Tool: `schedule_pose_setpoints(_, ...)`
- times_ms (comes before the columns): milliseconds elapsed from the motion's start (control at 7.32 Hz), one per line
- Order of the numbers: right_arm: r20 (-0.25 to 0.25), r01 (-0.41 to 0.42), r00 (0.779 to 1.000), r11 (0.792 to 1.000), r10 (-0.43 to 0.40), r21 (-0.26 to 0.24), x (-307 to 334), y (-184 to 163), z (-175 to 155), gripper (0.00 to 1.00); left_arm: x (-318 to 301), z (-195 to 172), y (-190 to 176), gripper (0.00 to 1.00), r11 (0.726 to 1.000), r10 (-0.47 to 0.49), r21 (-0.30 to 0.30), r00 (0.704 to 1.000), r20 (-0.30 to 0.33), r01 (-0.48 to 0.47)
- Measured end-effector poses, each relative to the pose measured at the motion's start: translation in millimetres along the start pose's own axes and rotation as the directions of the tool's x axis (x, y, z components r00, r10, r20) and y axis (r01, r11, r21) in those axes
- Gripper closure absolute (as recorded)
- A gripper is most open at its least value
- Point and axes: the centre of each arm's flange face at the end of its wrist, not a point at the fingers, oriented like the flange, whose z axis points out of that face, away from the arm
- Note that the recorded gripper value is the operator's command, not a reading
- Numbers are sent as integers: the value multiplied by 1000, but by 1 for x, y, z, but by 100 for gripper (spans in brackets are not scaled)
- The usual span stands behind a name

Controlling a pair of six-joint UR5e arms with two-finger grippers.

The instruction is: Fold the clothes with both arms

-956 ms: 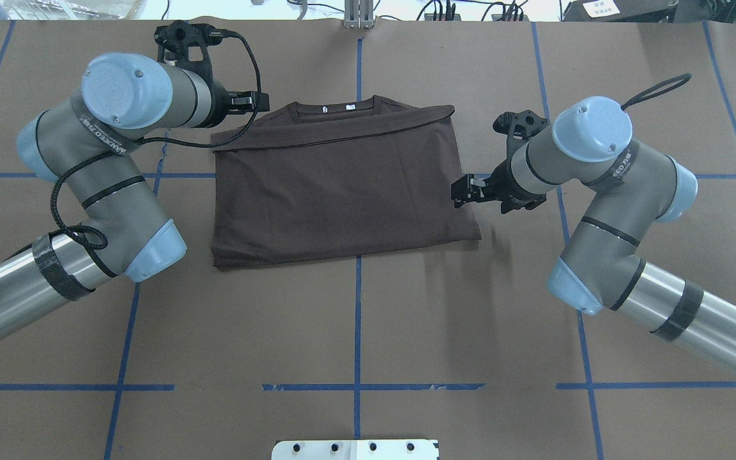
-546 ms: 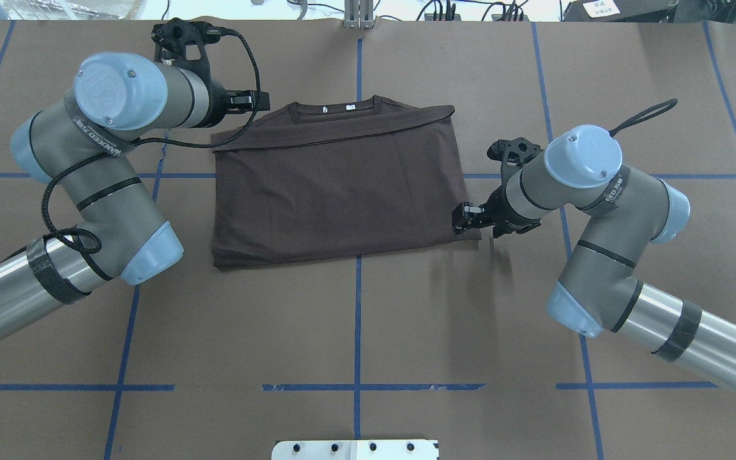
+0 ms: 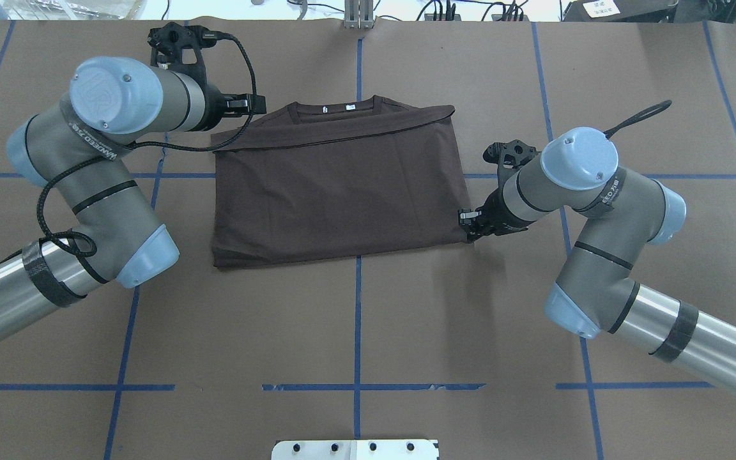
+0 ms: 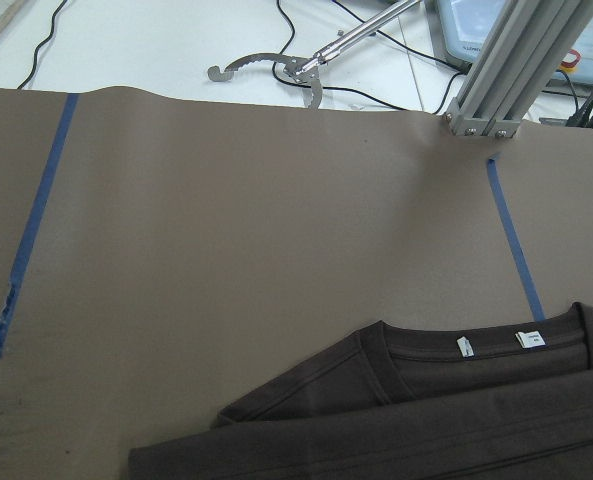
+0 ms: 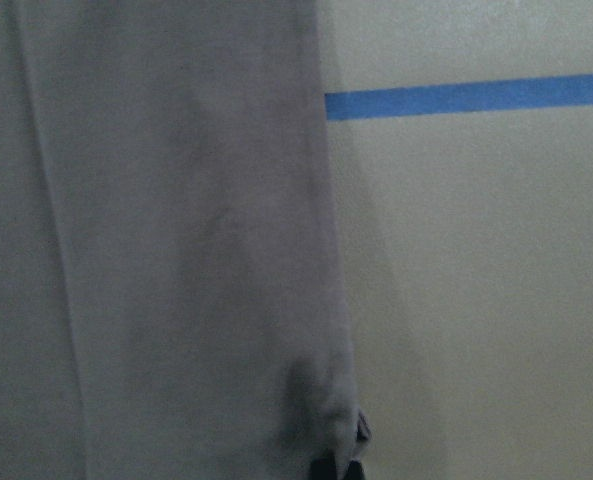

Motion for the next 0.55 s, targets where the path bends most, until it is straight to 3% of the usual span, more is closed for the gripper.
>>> schedule_pose_setpoints(273,18,9,1000,1000,-9,1,2,9,-13,100,1,-1,1,0,1000,4,-12,1000,-7,-4)
schedule_pose_setpoints(546,35,56,998,998,-55,-41,28,83,-37,100,5,-8,8,0,998,8,-66,999,-47,-11)
